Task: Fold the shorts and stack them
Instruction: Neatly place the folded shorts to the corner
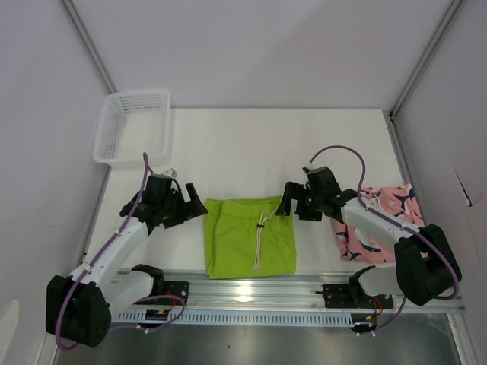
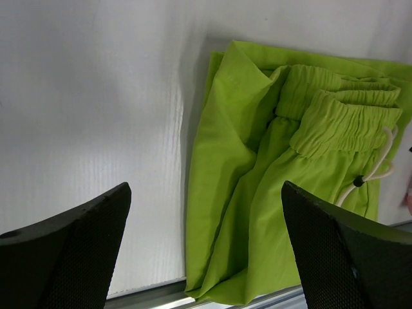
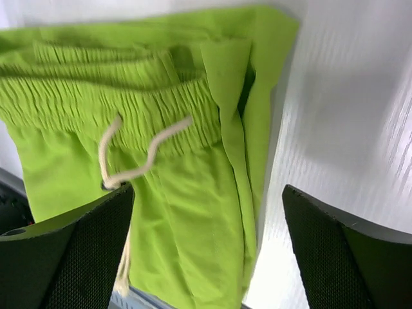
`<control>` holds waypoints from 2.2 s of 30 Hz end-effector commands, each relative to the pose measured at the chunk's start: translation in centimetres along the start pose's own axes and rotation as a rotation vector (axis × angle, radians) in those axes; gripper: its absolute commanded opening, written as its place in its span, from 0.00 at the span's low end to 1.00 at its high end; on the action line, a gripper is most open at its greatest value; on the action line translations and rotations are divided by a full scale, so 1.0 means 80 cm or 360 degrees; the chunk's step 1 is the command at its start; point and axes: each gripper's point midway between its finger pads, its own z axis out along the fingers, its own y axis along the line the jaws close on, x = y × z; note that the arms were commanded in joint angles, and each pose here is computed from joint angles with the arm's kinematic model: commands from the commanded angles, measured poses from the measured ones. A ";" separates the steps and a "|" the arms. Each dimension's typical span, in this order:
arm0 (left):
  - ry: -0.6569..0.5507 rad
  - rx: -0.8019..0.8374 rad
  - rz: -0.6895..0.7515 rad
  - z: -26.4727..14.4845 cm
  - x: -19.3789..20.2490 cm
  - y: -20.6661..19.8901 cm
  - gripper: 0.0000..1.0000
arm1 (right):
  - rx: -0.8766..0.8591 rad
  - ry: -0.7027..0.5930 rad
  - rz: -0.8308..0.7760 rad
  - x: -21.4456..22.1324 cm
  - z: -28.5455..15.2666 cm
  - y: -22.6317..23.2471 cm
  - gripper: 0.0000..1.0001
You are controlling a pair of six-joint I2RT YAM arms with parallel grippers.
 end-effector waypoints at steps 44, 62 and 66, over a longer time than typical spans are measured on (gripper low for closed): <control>0.0010 0.0277 0.0230 0.056 0.080 -0.013 0.92 | -0.0306 0.0248 -0.0031 0.087 0.026 -0.008 0.44; 0.0053 0.0312 0.0271 0.061 0.096 -0.028 0.46 | -0.0268 0.0202 -0.0086 0.079 0.031 0.010 0.33; 0.0056 0.0335 0.0276 0.058 0.097 -0.037 0.49 | -0.0228 0.0180 -0.0113 0.076 0.033 0.014 0.26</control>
